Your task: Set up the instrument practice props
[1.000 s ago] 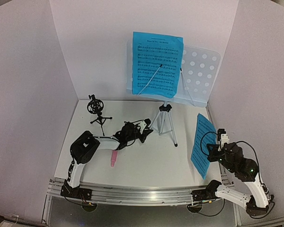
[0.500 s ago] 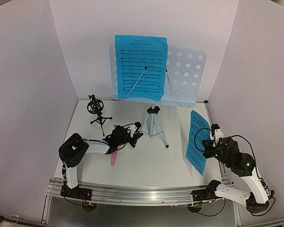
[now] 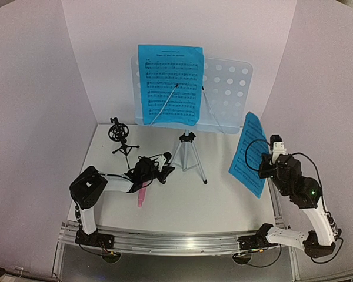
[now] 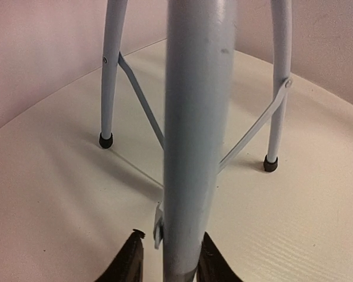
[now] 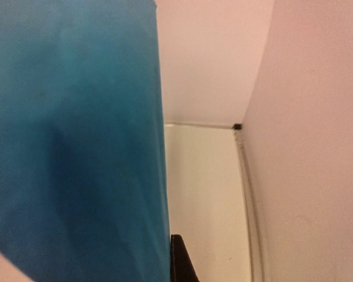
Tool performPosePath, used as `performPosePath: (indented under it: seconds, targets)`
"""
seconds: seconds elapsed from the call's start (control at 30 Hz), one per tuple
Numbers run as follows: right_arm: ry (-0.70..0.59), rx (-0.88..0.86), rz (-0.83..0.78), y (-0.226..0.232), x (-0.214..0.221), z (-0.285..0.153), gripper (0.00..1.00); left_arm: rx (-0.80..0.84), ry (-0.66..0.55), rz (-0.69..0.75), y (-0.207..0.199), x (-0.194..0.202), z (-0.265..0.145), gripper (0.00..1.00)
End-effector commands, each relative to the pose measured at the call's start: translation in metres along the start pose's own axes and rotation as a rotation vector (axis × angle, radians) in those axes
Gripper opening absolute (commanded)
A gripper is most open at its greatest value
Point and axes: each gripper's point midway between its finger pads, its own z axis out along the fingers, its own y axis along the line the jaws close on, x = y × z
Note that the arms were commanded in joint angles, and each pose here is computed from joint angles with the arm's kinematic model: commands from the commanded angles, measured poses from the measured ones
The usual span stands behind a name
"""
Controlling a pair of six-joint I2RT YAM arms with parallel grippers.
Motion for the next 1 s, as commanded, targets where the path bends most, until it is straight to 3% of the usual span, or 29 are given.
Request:
performPosePath:
  seconds: [0.0, 0.1, 0.27, 0.53, 0.8, 0.97]
  targets:
    - [-0.159, 0.287, -0.048, -0.052, -0.061, -0.028, 0.00, -0.004, -0.062, 0.010, 0.006, -0.034, -0.019, 0.47]
    - [-0.200, 0.316, -0.111, -0.055, -0.095, -0.039, 0.00, 0.028, -0.079, 0.029, -0.001, -0.048, -0.028, 0.61]
    - [-0.341, 0.218, -0.219, -0.031, -0.166, -0.057, 0.00, 0.106, -0.083, 0.083, -0.019, -0.066, -0.051, 0.69]
    - [-0.613, 0.028, -0.225, -0.011, -0.246, -0.112, 0.00, 0.289, -0.107, 0.144, -0.060, -0.096, -0.108, 0.69]
    - [-0.967, -0.250, -0.222, 0.008, -0.288, -0.197, 0.00, 0.455, -0.188, 0.196, -0.095, -0.166, -0.164, 0.68]
    - [-1.015, -0.397, -0.246, 0.031, -0.287, -0.209, 0.00, 0.425, -0.288, 0.191, -0.094, -0.225, -0.192, 0.68]
